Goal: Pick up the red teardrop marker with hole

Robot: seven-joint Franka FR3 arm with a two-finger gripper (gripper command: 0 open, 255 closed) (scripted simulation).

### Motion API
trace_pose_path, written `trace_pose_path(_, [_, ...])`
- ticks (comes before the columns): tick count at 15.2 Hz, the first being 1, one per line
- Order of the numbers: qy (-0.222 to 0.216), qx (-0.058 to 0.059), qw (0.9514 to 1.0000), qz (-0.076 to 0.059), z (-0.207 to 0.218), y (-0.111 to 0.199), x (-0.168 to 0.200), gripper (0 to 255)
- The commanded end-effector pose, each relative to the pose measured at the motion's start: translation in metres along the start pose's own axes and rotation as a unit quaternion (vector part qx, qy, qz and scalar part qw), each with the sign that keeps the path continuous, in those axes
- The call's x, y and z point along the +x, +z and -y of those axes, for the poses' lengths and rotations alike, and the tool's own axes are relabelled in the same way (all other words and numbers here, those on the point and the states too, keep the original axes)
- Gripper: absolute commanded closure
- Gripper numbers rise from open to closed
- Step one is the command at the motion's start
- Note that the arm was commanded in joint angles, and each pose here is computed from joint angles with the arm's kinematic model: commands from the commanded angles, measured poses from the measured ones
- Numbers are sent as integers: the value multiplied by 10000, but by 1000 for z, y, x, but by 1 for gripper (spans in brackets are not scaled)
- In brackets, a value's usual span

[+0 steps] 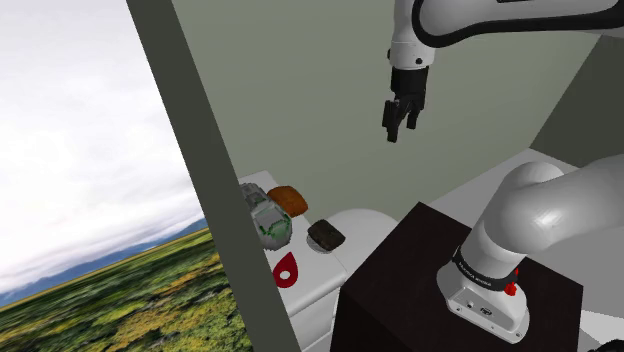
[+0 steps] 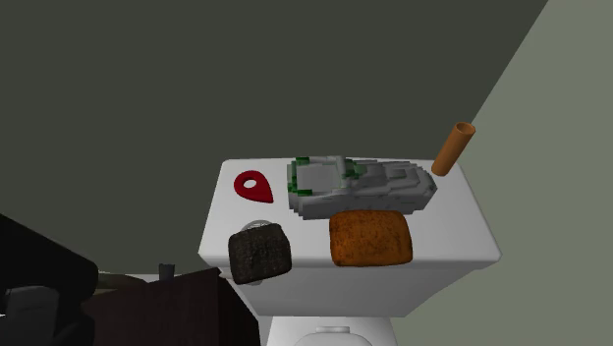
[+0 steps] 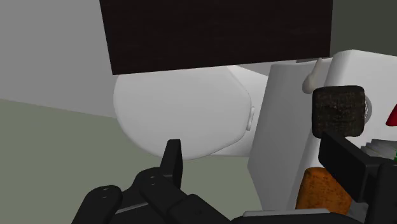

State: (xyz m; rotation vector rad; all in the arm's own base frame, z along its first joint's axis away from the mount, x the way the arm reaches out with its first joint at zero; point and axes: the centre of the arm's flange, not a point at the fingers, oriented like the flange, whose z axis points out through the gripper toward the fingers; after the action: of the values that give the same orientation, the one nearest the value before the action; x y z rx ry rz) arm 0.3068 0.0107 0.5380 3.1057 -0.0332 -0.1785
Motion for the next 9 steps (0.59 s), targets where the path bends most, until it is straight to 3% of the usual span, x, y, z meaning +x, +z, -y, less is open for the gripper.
trace_pose_path(1, [0,0,10000,0,0,0,0,0])
trace_pose_path(9, [798,85,9967,-119,87,57,-7,0])
